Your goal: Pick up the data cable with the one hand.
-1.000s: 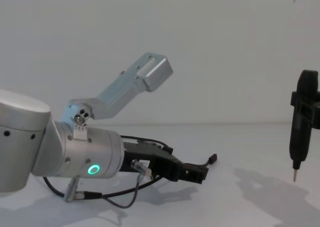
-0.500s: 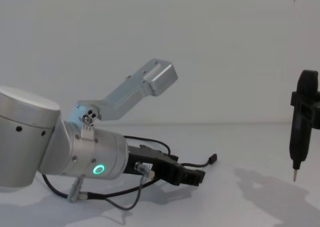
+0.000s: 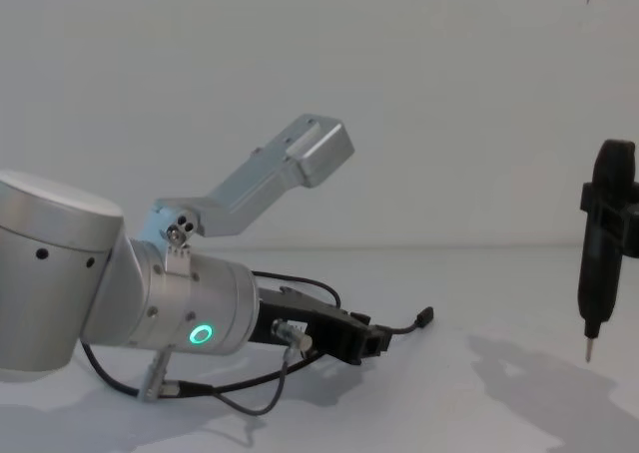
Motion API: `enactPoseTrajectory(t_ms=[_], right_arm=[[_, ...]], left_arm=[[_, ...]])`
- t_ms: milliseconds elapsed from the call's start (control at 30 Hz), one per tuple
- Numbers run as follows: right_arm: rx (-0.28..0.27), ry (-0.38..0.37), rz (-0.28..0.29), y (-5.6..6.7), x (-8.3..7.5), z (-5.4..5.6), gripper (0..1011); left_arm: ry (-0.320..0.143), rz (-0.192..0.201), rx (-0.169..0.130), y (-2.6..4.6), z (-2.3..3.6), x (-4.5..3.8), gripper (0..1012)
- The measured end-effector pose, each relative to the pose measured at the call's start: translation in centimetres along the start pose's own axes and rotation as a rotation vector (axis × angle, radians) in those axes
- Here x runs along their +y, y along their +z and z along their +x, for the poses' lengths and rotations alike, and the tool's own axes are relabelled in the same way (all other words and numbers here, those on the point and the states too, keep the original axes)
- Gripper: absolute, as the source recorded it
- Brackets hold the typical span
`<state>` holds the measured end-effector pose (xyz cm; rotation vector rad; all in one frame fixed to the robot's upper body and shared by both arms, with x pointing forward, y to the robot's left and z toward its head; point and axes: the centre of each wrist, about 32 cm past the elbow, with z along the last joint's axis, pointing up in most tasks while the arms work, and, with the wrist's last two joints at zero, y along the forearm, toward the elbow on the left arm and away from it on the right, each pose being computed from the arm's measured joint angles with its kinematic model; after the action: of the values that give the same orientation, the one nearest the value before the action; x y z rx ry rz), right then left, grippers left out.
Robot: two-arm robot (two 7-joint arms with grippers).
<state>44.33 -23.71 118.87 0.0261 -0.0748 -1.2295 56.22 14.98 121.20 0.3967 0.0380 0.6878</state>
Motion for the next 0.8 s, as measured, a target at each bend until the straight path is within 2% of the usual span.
enactPoseTrajectory(t_ms=[100, 333, 600, 800], right_arm=[[0.000, 0.000, 0.000, 0.00, 0.00, 0.00, 279], [0.000, 0.000, 0.000, 0.00, 0.00, 0.00, 279], [0.000, 0.000, 0.000, 0.00, 0.00, 0.00, 279], [0.000, 0.000, 0.000, 0.00, 0.00, 0.00, 279]], left_arm=[[0.001, -0.004, 0.003, 0.04, -0.02, 0.04, 210], [-0.007, -0.006, 0.007, -0.03, -0.07, 0.17, 38], [-0.016, -0.009, 0.007, -0.16, -0.36, 0.48, 38], [-0.025, -0.033, 0.004, 0.20, -0.45, 0.97, 38]])
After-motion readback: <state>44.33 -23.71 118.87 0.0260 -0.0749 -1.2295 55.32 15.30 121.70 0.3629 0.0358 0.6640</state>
